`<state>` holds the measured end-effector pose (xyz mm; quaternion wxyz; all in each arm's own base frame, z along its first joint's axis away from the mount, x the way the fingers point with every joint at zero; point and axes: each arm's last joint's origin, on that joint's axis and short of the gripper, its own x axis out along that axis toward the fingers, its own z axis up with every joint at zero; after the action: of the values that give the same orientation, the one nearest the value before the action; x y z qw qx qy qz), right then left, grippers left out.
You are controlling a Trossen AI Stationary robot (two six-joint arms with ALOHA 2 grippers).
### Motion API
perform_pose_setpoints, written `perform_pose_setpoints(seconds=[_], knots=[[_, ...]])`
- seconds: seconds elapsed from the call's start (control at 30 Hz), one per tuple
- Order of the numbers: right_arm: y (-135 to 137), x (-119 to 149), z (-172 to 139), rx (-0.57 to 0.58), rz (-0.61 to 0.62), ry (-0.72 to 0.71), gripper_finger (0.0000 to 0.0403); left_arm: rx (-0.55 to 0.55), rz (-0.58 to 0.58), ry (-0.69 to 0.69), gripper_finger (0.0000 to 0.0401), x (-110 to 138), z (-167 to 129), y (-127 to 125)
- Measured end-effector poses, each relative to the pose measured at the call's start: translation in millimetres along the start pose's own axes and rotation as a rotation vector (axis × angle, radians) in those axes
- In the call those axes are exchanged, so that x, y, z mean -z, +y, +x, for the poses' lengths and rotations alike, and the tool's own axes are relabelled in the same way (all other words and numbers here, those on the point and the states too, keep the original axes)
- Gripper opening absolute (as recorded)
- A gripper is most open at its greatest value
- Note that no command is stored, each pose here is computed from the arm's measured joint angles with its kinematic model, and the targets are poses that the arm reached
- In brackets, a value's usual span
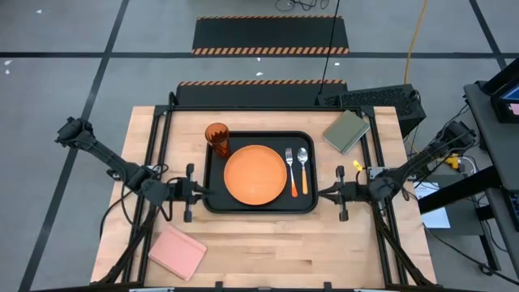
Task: Pick and place plate/cup/fork/spoon on tray
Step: Return to Home Position
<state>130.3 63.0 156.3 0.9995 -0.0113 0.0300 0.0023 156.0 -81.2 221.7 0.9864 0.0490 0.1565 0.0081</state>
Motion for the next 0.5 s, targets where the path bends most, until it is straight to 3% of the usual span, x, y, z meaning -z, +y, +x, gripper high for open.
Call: perform_pose_setpoints(seconds=[0.23, 0.5], knots=[[-4, -9, -4, -0.053, -0.07, -0.071, 0.0, -0.014, 0.04, -0.017, 0.0019, -2, -2, 7], [-15, -20, -12, -0.118, -0.141, -0.153, 0.0, 0.023, 0.085, -0.011, 0.0007, -2, 1, 13]])
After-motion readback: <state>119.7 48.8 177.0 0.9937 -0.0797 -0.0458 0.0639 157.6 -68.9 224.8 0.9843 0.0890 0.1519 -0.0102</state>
